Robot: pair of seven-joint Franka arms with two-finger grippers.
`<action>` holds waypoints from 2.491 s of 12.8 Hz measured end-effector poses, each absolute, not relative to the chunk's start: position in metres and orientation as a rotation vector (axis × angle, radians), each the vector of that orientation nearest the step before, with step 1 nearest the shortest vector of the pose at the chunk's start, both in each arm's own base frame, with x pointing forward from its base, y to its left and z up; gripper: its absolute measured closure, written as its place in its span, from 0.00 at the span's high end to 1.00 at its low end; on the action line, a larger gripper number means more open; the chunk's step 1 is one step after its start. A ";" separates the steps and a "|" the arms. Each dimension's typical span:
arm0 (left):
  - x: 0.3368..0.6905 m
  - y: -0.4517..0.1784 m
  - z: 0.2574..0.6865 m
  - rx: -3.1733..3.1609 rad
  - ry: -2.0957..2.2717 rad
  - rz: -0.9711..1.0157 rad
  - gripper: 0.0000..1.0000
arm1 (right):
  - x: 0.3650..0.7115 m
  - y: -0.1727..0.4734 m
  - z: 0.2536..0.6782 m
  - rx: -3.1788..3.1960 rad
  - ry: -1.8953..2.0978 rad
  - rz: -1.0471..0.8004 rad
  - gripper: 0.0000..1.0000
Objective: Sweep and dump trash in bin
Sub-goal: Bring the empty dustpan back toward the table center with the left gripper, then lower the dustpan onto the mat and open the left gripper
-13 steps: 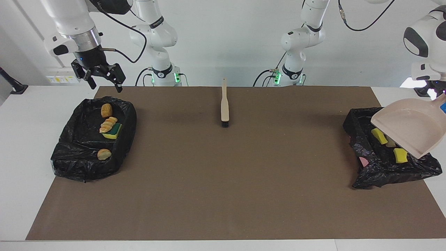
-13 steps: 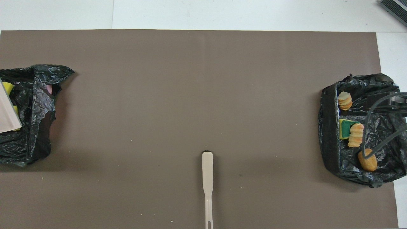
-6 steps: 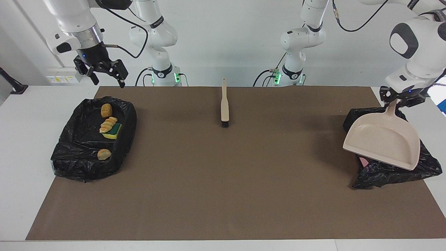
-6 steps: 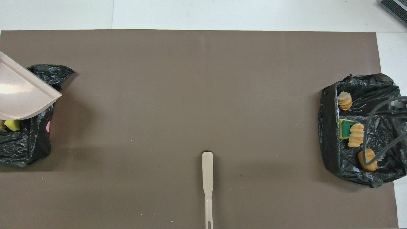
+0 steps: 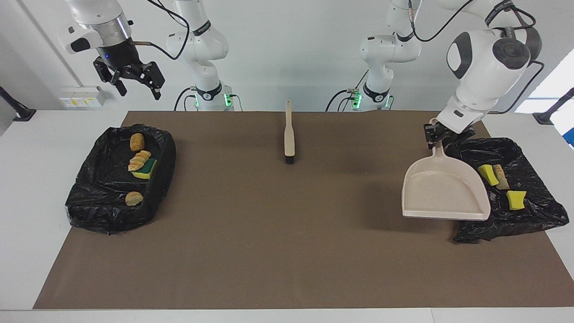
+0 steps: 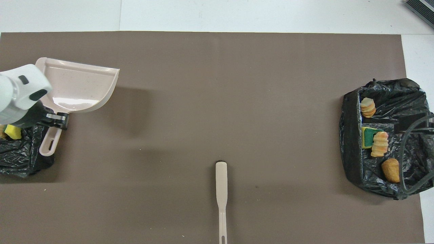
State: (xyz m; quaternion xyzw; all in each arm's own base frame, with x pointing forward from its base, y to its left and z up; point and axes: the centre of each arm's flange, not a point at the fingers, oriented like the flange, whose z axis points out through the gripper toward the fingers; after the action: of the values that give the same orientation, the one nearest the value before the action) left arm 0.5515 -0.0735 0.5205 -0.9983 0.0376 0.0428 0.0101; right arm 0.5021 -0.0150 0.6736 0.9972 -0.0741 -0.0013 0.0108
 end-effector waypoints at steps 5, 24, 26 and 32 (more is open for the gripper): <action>0.530 -0.207 0.502 -3.195 -0.082 0.047 0.31 | 0.502 -0.002 0.674 3.113 -0.192 -0.004 1.00; 0.515 -0.417 0.361 -3.300 -0.263 -0.102 0.64 | 0.502 -0.004 0.674 3.113 -0.197 -0.004 1.00; 0.520 -0.411 0.365 -3.297 -0.284 -0.113 0.89 | 0.502 -0.004 0.674 3.113 -0.197 -0.004 1.00; 0.574 -0.300 0.428 -3.253 -0.180 -0.051 1.00 | 0.502 -0.004 0.674 3.113 -0.197 -0.004 1.00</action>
State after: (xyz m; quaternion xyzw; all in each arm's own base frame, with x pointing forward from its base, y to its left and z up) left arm 0.5736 -0.3002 0.4282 -0.9967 -0.0550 -0.0156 -0.0583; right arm 0.5023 -0.0037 0.6736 0.9979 -0.0631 -0.0012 0.0112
